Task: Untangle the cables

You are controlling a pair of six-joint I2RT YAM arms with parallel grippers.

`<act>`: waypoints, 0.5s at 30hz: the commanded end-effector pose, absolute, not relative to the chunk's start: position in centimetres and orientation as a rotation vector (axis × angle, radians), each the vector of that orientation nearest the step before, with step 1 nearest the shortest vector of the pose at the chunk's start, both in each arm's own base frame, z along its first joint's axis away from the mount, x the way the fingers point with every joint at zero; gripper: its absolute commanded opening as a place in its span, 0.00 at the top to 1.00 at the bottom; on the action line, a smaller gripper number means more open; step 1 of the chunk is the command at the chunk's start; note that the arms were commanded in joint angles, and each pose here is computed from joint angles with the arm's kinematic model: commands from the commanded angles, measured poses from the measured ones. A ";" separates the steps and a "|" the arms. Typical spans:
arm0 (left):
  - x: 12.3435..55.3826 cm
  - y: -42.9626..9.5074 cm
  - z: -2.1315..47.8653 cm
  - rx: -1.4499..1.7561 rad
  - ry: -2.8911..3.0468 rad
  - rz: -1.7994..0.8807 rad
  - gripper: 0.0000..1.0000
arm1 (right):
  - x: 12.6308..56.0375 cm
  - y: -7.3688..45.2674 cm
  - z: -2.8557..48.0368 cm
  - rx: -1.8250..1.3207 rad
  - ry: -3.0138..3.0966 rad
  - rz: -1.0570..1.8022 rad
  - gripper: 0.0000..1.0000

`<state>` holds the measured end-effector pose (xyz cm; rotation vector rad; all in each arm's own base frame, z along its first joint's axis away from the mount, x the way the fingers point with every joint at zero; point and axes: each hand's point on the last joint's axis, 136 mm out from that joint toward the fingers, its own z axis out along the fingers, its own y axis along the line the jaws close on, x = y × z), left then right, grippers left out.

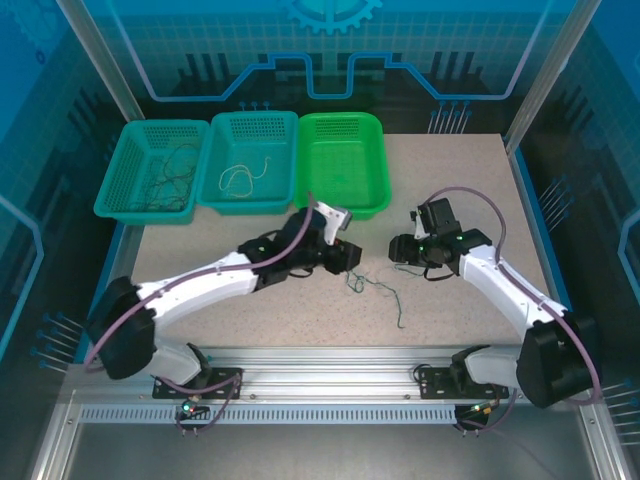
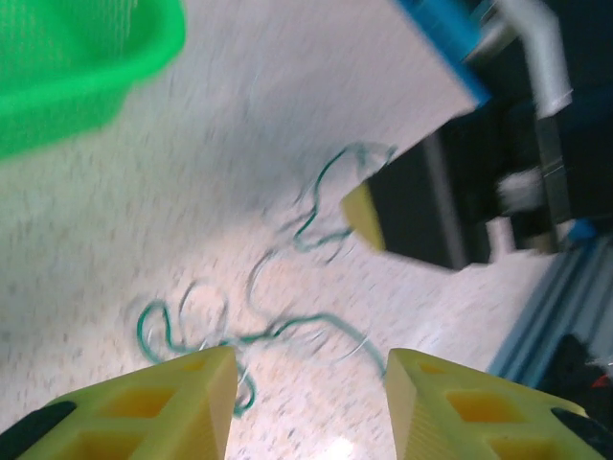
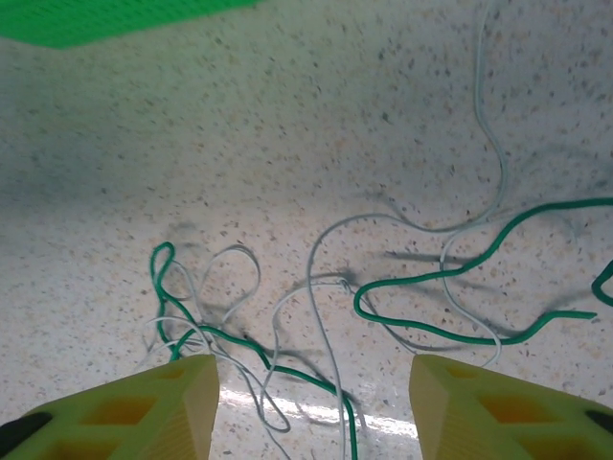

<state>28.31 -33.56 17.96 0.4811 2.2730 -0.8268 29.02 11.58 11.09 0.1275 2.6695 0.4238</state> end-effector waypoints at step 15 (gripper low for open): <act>30.9 -34.4 4.9 0.419 2.652 -0.520 0.66 | 27.5 11.4 8.6 0.145 2.768 0.394 0.46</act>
